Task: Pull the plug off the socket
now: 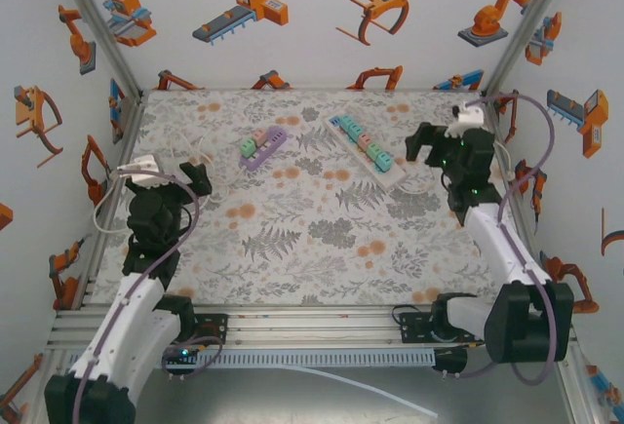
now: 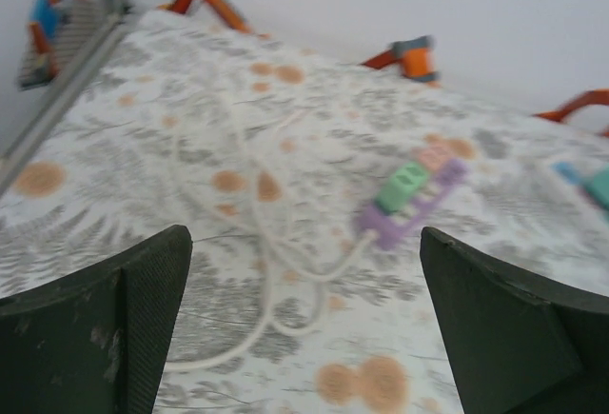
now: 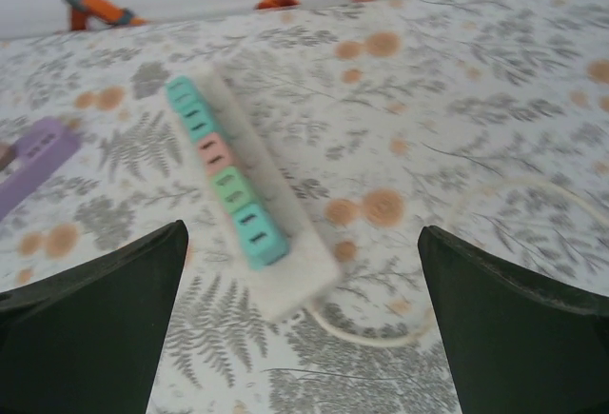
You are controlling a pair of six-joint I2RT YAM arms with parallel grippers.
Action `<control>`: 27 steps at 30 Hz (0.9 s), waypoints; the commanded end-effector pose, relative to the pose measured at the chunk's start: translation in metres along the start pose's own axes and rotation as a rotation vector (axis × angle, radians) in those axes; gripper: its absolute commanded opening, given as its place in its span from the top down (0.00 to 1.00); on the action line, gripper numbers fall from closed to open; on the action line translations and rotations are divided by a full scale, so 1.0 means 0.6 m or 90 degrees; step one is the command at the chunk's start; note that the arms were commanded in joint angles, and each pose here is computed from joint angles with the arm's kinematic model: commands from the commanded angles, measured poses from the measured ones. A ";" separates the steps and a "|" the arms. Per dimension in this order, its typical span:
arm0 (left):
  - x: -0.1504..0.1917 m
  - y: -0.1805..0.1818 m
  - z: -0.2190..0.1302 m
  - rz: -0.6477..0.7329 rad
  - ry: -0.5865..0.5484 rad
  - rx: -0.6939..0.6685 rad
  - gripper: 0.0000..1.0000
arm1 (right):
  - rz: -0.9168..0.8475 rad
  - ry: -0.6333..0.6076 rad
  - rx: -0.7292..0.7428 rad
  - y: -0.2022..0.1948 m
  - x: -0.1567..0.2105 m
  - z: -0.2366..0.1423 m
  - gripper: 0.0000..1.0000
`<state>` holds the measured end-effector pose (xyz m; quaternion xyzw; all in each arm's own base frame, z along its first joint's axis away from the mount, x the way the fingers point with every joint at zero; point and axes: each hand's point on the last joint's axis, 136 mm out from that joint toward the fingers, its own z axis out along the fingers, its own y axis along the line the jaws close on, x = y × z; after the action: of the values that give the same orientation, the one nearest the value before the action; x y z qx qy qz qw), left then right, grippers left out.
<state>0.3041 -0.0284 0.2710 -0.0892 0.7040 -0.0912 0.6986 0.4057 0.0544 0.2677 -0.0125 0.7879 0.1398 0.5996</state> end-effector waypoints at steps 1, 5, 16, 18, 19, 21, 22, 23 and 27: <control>0.016 -0.068 -0.029 -0.042 0.097 0.096 0.03 | -0.028 0.096 -0.104 0.082 0.018 0.034 0.04; 0.020 -0.193 -0.059 -0.003 0.163 0.274 0.03 | -0.102 0.184 -0.145 0.133 0.035 0.103 0.04; 0.080 -0.494 -0.244 0.289 0.221 0.757 0.03 | -0.271 0.408 -0.137 0.118 0.178 0.266 0.03; 0.104 -0.515 -0.271 0.318 0.234 0.801 0.03 | -0.292 0.441 -0.139 0.109 0.206 0.280 0.03; 0.111 -0.520 -0.278 0.323 0.241 0.811 0.03 | -0.298 0.454 -0.135 0.104 0.218 0.285 0.03; 0.126 -0.528 -0.287 0.328 0.257 0.822 0.03 | -0.310 0.476 -0.135 0.096 0.241 0.295 0.03; 0.131 -0.530 -0.289 0.329 0.261 0.823 0.03 | -0.315 0.483 -0.138 0.095 0.250 0.298 0.03; 0.135 -0.530 -0.290 0.330 0.265 0.821 0.03 | -0.317 0.492 -0.145 0.094 0.261 0.300 0.03; 0.140 -0.527 -0.283 0.336 0.265 0.796 0.03 | -0.316 0.526 -0.159 0.090 0.298 0.303 0.03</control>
<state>0.1318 -0.3563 0.2611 0.5197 0.6462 -0.3294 0.4514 0.5184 0.1748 0.0632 -0.3051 0.9140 0.0736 0.2570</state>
